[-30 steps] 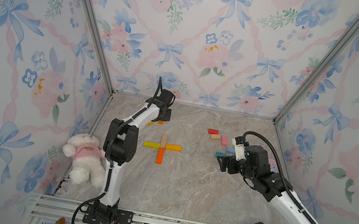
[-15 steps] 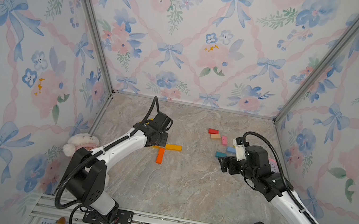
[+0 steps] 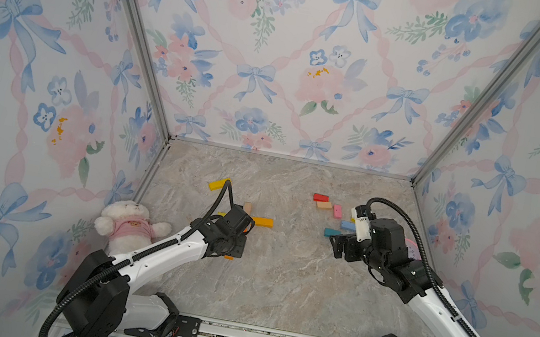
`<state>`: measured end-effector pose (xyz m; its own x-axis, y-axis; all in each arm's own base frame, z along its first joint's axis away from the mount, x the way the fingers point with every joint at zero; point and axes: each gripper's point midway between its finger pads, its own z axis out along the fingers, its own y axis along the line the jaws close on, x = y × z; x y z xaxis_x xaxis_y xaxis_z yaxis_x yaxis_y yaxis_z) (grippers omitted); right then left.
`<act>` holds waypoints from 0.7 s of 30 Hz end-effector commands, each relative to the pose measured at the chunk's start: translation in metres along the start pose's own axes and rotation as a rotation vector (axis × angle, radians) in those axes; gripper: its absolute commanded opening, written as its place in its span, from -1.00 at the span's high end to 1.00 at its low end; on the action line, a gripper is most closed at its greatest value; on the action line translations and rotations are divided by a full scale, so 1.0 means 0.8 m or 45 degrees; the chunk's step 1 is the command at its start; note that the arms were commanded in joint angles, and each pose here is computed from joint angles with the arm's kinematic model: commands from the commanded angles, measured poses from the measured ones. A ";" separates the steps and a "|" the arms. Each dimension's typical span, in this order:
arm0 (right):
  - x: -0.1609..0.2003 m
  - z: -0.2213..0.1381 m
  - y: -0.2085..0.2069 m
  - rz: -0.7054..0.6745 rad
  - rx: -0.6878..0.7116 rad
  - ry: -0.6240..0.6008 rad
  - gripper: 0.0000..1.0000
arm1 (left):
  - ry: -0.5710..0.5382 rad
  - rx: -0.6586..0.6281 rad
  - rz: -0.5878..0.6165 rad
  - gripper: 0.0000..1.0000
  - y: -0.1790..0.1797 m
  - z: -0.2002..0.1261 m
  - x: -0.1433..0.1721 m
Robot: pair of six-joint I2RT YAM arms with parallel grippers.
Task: Assemble the letter t with building blocks
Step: Assemble the building block at the center of the board.
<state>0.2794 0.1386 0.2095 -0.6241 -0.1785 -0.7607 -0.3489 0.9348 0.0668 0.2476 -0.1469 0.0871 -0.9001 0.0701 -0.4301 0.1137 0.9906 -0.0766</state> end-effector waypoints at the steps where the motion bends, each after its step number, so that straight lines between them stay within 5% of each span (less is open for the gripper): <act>1: -0.007 -0.009 0.000 -0.026 0.012 -0.016 -0.92 | 0.054 0.009 -0.028 0.61 -0.005 0.008 0.019; 21: -0.004 -0.008 0.001 -0.027 0.015 -0.015 -0.92 | 0.179 -0.047 -0.053 0.54 0.002 0.043 0.063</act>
<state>0.2792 0.1390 0.2097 -0.6212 -0.1839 -0.7617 -0.3505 0.9346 0.0602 0.2196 -0.1439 0.0396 -0.9503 0.0500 -0.3073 0.0679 0.9965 -0.0481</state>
